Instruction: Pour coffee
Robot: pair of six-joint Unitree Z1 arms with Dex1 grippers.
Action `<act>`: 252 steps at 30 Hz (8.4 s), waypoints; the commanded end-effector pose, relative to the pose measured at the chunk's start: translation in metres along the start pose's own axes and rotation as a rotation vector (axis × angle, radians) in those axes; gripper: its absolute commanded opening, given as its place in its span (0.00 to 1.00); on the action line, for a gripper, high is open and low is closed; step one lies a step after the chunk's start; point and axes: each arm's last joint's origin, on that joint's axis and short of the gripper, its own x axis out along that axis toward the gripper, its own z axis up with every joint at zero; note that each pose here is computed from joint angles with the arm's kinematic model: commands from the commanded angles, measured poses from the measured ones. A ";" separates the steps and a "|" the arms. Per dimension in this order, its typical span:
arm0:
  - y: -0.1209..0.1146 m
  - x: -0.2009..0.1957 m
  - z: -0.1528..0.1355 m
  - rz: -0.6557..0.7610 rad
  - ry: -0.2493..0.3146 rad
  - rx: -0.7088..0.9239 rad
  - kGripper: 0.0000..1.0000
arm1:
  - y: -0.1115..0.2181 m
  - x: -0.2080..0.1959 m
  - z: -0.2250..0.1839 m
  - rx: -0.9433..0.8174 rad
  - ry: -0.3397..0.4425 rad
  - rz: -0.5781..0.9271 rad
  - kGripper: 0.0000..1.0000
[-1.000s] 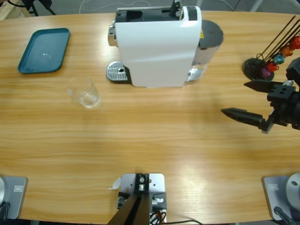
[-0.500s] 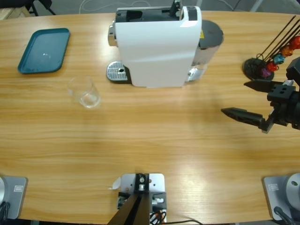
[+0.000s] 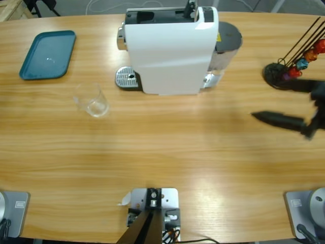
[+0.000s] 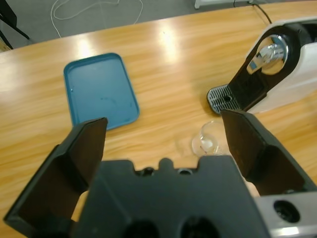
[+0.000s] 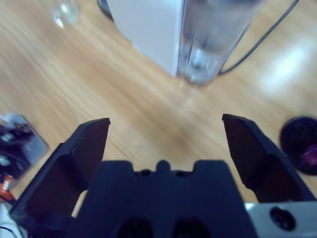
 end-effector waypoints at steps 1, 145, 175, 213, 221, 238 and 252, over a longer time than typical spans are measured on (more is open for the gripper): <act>-0.003 0.009 -0.012 -0.026 0.027 0.056 0.99 | -0.007 -0.010 0.070 -0.038 0.054 -0.043 1.00; -0.009 0.036 -0.042 -0.011 -0.029 0.218 1.00 | -0.040 -0.026 0.124 -0.022 0.050 -0.390 0.13; -0.008 0.041 -0.052 -0.013 -0.038 0.224 1.00 | 0.080 0.141 0.206 -0.785 0.111 0.151 0.13; -0.008 0.044 -0.056 -0.007 -0.033 0.230 1.00 | 0.055 0.201 0.217 -0.919 0.167 0.070 0.13; -0.009 0.047 -0.056 -0.011 -0.021 0.232 1.00 | 0.053 0.205 0.222 -0.913 0.156 0.067 0.13; -0.009 0.047 -0.057 -0.011 -0.023 0.232 1.00 | 0.054 0.216 0.219 -0.914 0.178 0.078 0.13; -0.009 0.047 -0.056 -0.011 -0.025 0.232 1.00 | 0.054 0.224 0.210 -0.914 0.209 0.092 0.13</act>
